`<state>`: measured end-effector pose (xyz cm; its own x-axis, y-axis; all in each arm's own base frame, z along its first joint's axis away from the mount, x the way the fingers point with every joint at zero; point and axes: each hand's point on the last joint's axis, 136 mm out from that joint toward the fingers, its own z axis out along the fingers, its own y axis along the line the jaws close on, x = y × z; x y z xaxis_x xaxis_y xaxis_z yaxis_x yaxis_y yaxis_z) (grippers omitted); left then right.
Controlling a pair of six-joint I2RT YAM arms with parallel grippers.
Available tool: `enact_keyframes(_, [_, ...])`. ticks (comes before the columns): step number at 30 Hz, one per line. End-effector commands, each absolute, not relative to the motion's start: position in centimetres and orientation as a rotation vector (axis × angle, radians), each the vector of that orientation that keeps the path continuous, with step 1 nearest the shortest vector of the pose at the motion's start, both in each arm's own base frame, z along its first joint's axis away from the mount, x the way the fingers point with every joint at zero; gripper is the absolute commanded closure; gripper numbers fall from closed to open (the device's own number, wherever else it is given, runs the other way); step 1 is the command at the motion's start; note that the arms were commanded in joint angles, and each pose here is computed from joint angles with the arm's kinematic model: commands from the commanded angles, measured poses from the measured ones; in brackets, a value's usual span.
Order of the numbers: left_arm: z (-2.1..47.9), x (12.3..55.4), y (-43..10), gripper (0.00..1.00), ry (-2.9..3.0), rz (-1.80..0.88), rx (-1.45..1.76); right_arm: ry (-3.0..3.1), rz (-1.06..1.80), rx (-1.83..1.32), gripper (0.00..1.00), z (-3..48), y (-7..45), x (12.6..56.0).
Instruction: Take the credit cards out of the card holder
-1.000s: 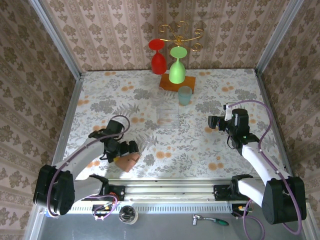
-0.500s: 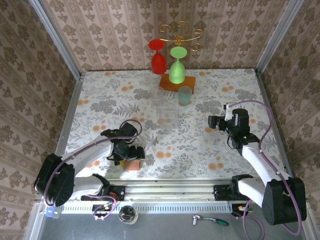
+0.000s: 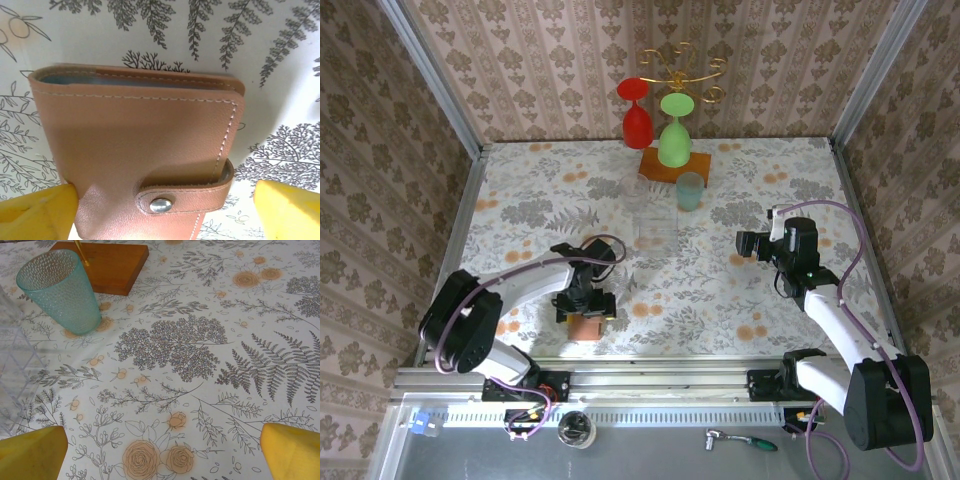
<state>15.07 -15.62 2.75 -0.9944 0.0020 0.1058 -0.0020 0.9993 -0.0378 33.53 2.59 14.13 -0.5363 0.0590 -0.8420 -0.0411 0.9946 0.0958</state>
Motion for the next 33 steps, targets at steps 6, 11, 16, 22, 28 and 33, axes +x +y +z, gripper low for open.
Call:
enact_keyframes(6, [3.3,14.7,-14.7,0.09,-3.015,-0.056,-0.076,2.133,0.152,0.014,0.0,14.0,3.0,33.3])
enact_keyframes(11, [4.3,15.2,-14.4,0.08,-3.053,-0.071,-0.076,2.134,0.153,0.013,0.0,13.9,3.0,33.3])
enact_keyframes(16, [4.1,15.4,-14.6,0.06,-3.047,-0.05,-0.133,2.13,0.155,0.013,0.0,14.1,3.1,33.3])
enact_keyframes(22, [3.4,15.5,-14.7,0.06,-3.03,-0.055,-0.237,2.126,0.161,0.013,0.0,14.1,3.1,33.3])
enact_keyframes(28, [2.3,15.6,-15.8,0.06,-3.013,-0.003,-0.245,2.122,0.162,0.014,0.0,14.2,3.2,33.5])
enact_keyframes(33, [1.6,15.5,-15.6,0.06,-2.997,-0.024,-0.238,2.115,0.164,0.014,0.0,14.4,3.2,33.5])
